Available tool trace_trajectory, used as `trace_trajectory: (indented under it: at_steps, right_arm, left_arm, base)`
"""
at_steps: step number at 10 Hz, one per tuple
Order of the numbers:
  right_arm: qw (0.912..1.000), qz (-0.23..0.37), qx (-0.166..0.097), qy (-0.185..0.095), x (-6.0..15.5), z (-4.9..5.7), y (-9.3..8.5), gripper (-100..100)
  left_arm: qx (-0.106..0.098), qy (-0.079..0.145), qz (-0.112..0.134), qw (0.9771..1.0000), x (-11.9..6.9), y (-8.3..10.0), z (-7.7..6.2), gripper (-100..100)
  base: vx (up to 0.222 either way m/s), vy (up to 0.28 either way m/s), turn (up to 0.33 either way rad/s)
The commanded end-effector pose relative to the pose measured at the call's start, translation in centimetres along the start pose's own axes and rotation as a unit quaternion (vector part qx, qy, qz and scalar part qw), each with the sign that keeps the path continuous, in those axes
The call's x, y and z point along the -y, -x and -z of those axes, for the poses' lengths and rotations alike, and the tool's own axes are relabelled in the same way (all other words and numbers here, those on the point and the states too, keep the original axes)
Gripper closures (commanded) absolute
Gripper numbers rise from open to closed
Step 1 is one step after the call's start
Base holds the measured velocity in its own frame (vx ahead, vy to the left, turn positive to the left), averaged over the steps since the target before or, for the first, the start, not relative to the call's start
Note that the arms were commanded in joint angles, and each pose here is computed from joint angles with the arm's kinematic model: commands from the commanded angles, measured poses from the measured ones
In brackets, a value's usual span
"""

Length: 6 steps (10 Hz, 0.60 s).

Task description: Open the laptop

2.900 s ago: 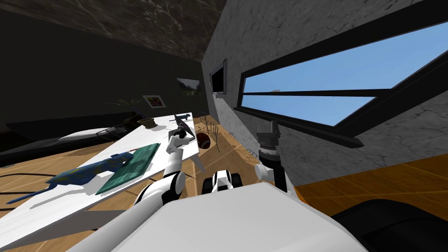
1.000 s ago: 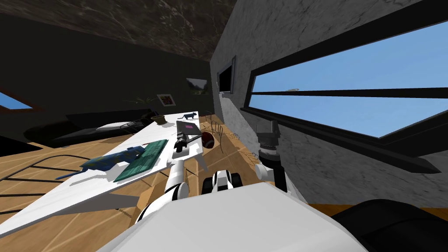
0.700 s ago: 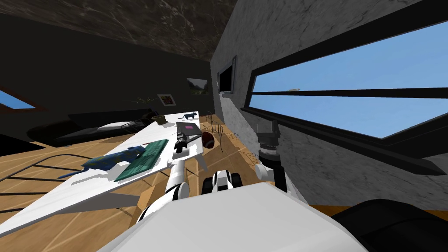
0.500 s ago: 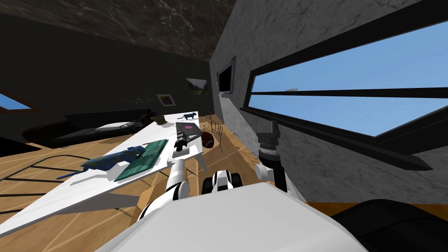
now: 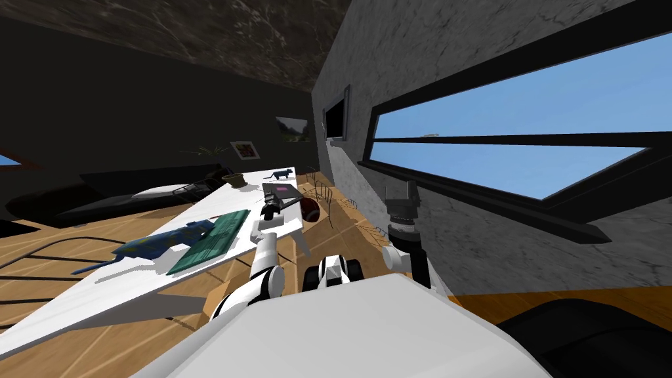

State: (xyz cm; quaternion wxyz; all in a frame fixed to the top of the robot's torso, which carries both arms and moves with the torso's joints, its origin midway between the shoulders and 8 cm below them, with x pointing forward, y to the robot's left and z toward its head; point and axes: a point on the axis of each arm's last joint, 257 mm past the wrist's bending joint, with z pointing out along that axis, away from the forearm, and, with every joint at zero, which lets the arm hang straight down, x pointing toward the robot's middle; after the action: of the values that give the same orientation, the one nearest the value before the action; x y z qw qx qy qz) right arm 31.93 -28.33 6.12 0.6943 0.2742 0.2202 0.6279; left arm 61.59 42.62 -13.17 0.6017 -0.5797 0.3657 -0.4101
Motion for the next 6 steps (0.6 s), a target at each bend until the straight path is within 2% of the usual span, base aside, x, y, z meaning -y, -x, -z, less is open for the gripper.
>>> trace_trajectory:
  at_steps: [1, 6]
  right_arm:
    - [1.0, 0.0, 0.0, 0.0, 0.0, 0.0, 0.0, 0]
    - [1.0, 0.0, 0.0, 0.0, 0.0, 0.0, 0.0, 0]
  left_arm:
    - [0.0, 0.002, 0.0, 1.0, -0.13, -0.02, -0.01, 0]
    - [0.0, 0.003, 0.0, 1.0, -0.23, -0.02, 0.02, 0]
  base:
    - [0.0, 0.0, 0.0]
    - [0.0, 0.0, 0.0]
